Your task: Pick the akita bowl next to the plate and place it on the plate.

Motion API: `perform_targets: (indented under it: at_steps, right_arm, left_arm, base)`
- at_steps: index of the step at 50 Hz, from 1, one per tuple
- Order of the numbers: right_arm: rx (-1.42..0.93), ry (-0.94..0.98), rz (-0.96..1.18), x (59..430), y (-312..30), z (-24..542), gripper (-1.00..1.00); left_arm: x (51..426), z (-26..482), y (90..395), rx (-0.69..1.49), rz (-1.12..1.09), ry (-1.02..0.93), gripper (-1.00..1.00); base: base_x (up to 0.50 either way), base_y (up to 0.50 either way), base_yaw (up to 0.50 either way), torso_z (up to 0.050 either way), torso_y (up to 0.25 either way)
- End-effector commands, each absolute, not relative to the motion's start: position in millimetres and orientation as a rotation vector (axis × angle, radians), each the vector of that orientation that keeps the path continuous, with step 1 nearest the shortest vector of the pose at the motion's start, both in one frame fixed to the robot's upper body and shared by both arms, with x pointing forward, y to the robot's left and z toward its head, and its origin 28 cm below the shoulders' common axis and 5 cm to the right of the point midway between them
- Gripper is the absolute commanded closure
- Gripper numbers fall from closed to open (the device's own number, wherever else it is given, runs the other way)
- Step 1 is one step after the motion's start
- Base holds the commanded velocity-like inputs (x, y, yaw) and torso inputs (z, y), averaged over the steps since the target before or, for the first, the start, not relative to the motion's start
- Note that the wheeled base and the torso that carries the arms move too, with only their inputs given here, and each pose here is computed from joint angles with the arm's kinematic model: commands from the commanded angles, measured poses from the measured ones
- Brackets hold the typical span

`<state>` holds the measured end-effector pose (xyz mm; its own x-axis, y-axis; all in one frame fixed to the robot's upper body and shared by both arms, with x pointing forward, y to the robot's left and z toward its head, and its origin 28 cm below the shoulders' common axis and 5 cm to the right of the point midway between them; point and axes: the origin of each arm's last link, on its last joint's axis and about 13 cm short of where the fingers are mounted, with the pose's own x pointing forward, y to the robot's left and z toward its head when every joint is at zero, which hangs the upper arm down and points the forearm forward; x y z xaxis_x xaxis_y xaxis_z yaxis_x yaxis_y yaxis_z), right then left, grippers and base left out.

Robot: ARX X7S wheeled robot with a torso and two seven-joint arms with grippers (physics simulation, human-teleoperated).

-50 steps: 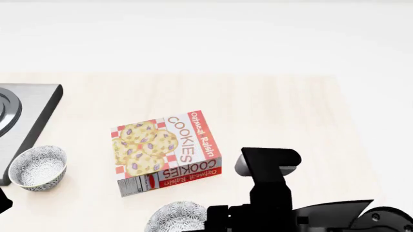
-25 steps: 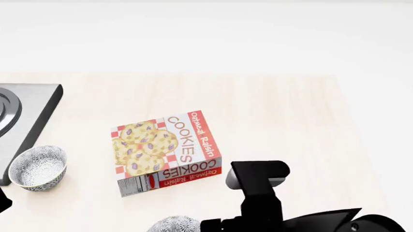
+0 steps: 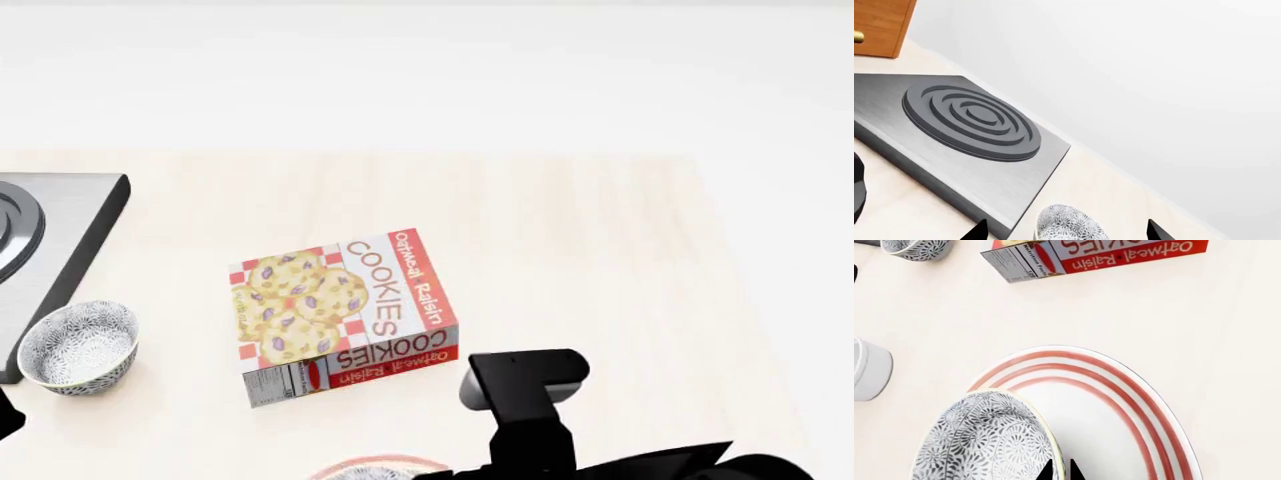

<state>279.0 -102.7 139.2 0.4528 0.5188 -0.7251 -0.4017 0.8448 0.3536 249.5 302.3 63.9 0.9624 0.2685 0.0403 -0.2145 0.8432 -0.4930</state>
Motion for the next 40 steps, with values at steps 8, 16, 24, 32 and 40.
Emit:
perform_targets:
  at_steps: [8, 16, 24, 32, 40]
  right_arm:
    - [0.125, 0.956, 0.564, 279, -103, 131, 1.00]
    - [0.119, 0.957, 0.561, 279, -103, 127, 1.00]
    - [0.116, 0.961, 0.557, 280, -104, 124, 1.00]
    - [0.120, 0.953, 0.554, 280, -104, 124, 1.00]
    - [0.112, 0.920, 0.537, 281, -107, 130, -1.00]
  left_arm:
    - [249, 65, 302, -0.506, 0.255, -0.109, -1.00]
    - [250, 64, 302, -0.501, 0.255, -0.110, -1.00]
    - [250, 63, 302, -0.500, 0.255, -0.111, -1.00]
    - [249, 64, 302, -0.500, 0.255, -0.111, -1.00]
    - [250, 64, 302, -0.501, 0.256, -0.111, -1.00]
  base:
    - [0.00, 0.00, 0.00, 0.000, 0.000]
    - [0.00, 0.00, 0.00, 0.002, 0.000]
    - [0.00, 0.00, 0.00, 0.000, 0.000]
    - [0.00, 0.00, 0.00, 0.000, 0.000]
    - [0.00, 0.00, 0.00, 0.000, 0.000]
